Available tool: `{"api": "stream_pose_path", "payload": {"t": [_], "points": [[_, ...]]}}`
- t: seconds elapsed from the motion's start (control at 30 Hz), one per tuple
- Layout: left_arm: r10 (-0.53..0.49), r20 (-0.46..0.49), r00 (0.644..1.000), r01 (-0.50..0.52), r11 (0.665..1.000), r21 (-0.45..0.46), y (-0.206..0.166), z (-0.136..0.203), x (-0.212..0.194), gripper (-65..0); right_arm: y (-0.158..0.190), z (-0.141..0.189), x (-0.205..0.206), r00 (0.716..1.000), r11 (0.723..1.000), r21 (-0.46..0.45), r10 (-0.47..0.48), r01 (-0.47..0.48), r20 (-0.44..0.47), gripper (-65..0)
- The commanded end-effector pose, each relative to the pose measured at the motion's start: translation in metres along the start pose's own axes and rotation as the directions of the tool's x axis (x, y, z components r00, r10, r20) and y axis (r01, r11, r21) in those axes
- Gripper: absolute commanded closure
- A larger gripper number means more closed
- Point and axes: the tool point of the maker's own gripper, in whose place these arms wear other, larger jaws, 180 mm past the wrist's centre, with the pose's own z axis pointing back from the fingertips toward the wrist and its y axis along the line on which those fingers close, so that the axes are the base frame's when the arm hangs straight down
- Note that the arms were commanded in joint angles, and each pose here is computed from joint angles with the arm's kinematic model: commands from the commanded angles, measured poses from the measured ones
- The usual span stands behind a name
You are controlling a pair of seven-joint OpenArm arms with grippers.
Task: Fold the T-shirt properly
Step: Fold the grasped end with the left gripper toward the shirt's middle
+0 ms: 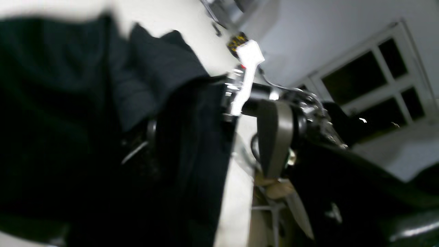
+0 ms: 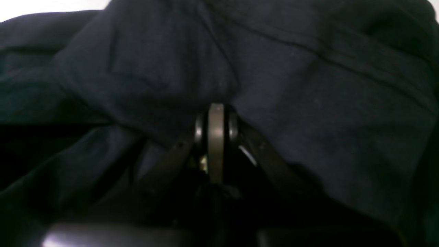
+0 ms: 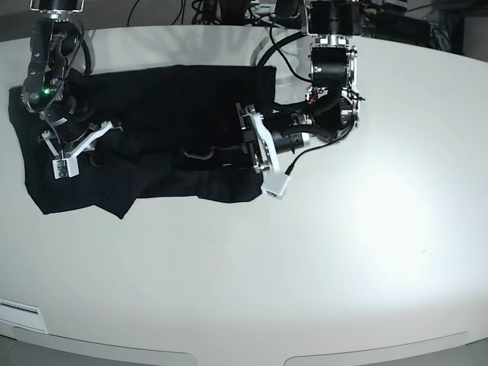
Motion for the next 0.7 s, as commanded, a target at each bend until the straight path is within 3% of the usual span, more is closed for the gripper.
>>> {"api": "stream_pose_path", "payload": {"t": [0.0,0.17,0.3,0.33,0.43,0.57,0.67], "points": [[-0.032,0.019,0.999,0.033,0.998,-0.054,-0.014,-0.008,0.01,-37.5,0.002,0.001,-0.015,0.997,1.0,0.011,0.016,-0.016,-0.072,-6.4],[-0.036,0.006,0.999,0.036,0.995,-0.094,-0.024,-0.019,0.006,-37.5,0.002,0.001,-0.016,0.997,1.0,0.01,0.017,-0.016,-0.076,-6.4],[-0.024,0.126,0.992,0.036,0.995,-0.091,-0.024,-0.017,0.027,-36.4,0.002,0.001,-0.016,0.997,1.0,0.01,0.016,-0.015,-0.076,-6.4],[-0.027,0.131,0.991,0.039,0.995,-0.091,-0.024,-0.017,0.029,-32.0,0.002,0.001,-0.016,0.997,1.0,0.011,0.016,-0.015,-0.076,-6.4],[-0.03,0.128,0.991,0.041,0.996,-0.084,-0.023,-0.016,0.03,0.0,0.002,0.001,-0.016,0.997,1.0,0.01,0.016,-0.015,-0.076,-6.4],[-0.036,0.149,0.988,0.042,0.998,-0.038,-0.012,-0.006,0.035,0.0,0.002,0.001,-0.016,0.997,1.0,0.01,0.016,-0.015,-0.076,-6.4],[-0.063,0.118,0.991,0.058,0.997,0.052,0.006,0.002,0.031,0.0,0.002,0.001,-0.016,0.997,1.0,0.01,0.016,-0.015,-0.076,-6.4]]}}
